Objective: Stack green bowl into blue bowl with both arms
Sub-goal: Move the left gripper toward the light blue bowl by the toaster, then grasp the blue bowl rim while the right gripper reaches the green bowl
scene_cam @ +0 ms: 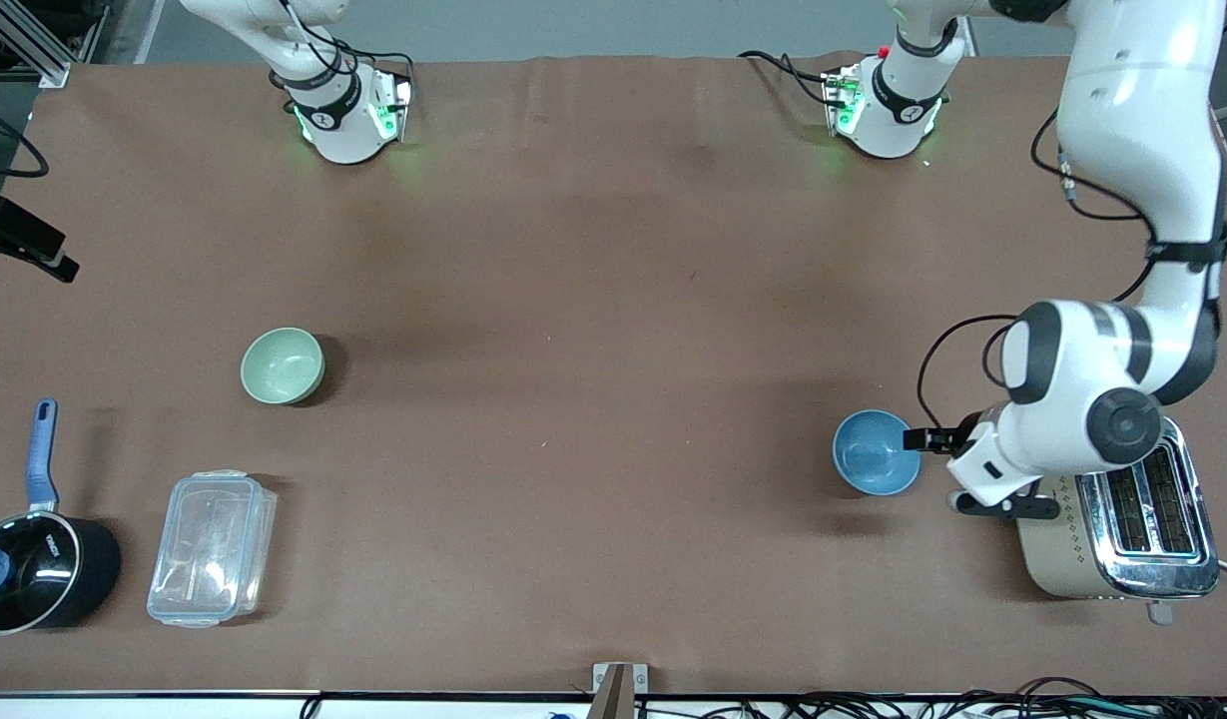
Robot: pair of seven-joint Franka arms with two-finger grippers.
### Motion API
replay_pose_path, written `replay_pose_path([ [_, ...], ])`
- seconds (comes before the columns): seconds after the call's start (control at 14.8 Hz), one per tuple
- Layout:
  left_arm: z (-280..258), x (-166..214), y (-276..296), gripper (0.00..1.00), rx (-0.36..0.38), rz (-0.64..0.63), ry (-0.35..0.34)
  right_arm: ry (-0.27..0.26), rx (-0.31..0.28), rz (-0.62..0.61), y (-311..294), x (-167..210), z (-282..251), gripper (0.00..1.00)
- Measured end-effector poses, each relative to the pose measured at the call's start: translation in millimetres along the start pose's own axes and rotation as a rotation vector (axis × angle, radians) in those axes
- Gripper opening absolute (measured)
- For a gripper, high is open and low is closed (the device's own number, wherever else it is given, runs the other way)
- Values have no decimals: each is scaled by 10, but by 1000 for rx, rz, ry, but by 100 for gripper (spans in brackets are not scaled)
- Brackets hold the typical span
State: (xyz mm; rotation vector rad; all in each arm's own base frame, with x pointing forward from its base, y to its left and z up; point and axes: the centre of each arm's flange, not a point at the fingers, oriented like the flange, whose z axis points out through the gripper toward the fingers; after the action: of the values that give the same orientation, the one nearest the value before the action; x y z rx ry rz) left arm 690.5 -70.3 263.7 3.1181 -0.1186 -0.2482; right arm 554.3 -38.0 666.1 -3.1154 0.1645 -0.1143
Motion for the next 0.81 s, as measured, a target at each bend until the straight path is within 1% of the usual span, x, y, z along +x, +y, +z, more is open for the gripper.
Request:
replay_pose_path([
  [0.07, 144, 26, -17, 89, -2, -3, -8, 0, 0, 0, 0, 0, 1, 100],
  [0.14, 240, 38, -24, 76, -3, -4, -16, 0, 0, 0, 0, 0, 1, 100],
  [0.2, 296, 43, -12, 66, -4, -2, -21, 0, 0, 0, 0, 0, 1, 100],
  [0.47, 390, 42, 91, 29, -6, 11, -35, 0, 0, 1, 6, 1, 1, 100],
  [0.54, 419, 42, 85, 17, -6, 11, -39, 0, 0, 2, 9, 1, 2, 100],
  [0.61, 441, 47, 77, 7, -7, 9, -40, 0, 0, 2, 9, 1, 2, 100],
  [0.81, 433, 51, 77, 6, -14, 5, -41, -1, 0, 2, 11, 3, 5, 100],
])
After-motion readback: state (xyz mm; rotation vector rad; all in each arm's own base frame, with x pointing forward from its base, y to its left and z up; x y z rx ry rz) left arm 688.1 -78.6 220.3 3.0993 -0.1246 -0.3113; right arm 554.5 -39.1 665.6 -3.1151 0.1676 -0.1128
